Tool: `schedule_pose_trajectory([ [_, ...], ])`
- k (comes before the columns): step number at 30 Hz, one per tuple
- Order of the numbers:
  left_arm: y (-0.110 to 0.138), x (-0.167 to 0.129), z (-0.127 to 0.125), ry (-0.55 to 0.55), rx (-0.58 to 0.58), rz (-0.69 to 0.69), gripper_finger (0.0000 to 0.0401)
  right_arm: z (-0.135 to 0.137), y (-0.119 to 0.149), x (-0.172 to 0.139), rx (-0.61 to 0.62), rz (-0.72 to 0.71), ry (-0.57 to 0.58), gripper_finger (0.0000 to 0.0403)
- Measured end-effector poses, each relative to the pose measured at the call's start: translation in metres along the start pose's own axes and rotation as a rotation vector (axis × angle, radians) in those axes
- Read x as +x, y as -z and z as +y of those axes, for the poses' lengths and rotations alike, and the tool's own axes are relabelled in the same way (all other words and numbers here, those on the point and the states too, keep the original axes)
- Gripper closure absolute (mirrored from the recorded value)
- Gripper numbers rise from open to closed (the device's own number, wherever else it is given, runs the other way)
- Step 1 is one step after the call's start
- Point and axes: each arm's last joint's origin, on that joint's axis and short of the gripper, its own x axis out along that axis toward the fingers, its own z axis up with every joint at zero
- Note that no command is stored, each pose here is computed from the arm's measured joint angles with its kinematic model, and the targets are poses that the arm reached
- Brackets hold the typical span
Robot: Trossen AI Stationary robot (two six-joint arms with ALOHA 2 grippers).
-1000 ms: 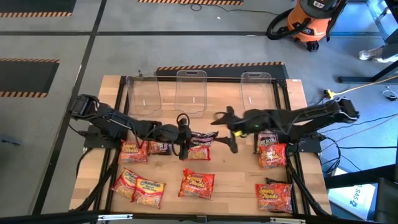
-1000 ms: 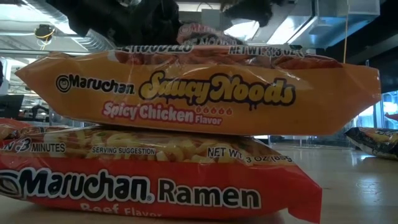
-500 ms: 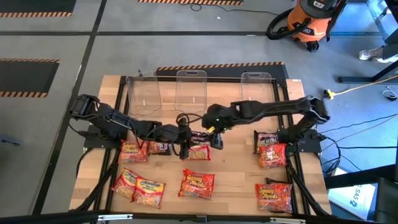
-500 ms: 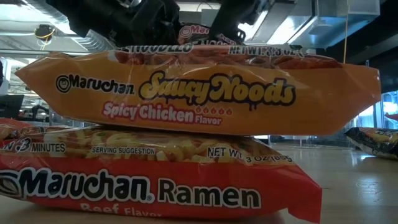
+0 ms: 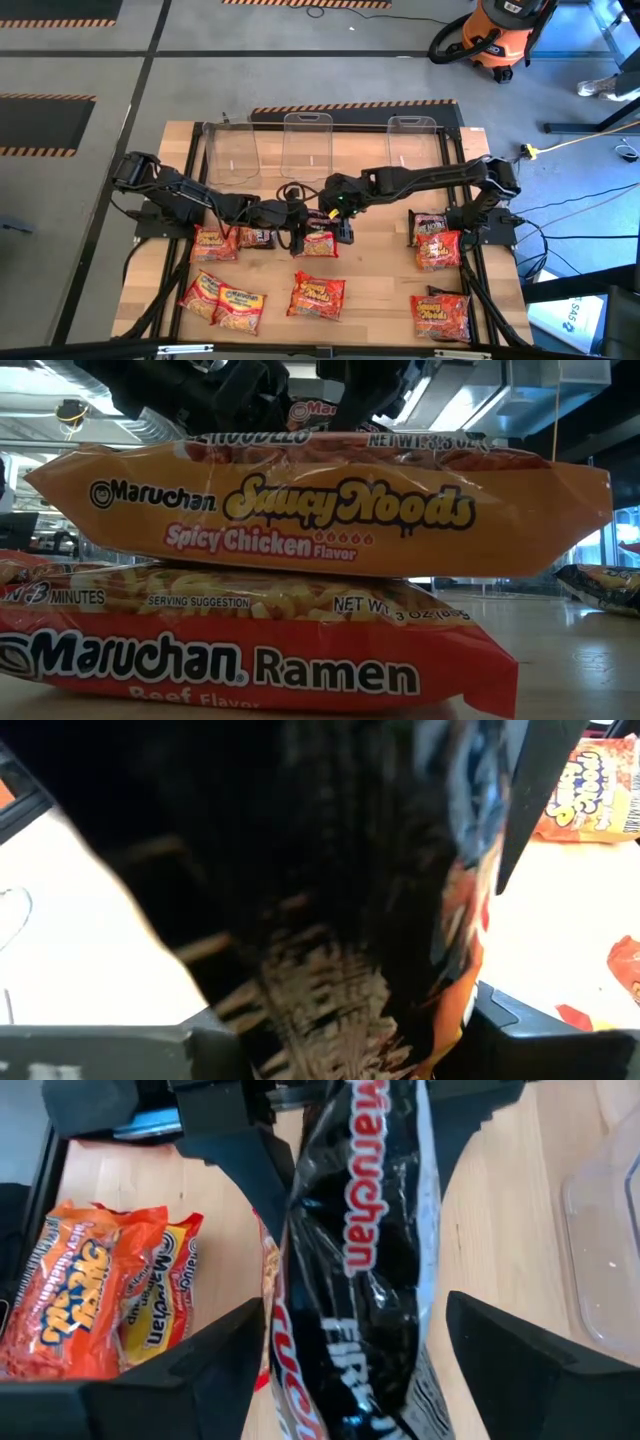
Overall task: Sort Maruchan noodles
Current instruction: Put the black noodle pack into the right transparent bin
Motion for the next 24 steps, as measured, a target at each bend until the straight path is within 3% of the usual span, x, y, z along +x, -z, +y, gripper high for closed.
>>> schedule_pose_trajectory([
  [8, 0.000, 0.000, 0.001, -0.015, -0.014, -0.005, 0.0230, 0.000, -0.001, 0.000, -0.030, -0.009, 0.000, 0.0247],
  [13, 0.000, 0.000, 0.000, -0.027, -0.027, -0.004, 0.0201, 0.000, -0.002, 0.000, -0.072, -0.016, -0.001, 0.0319],
  [18, -0.002, -0.005, 0.000, 0.016, -0.032, 0.011, 0.0177, 0.001, -0.002, -0.002, -0.090, -0.023, -0.002, 0.0320],
  [24, -0.009, -0.027, 0.003, 0.064, -0.066, 0.092, 0.0177, 0.003, 0.000, -0.033, -0.118, -0.025, 0.046, 0.0310],
])
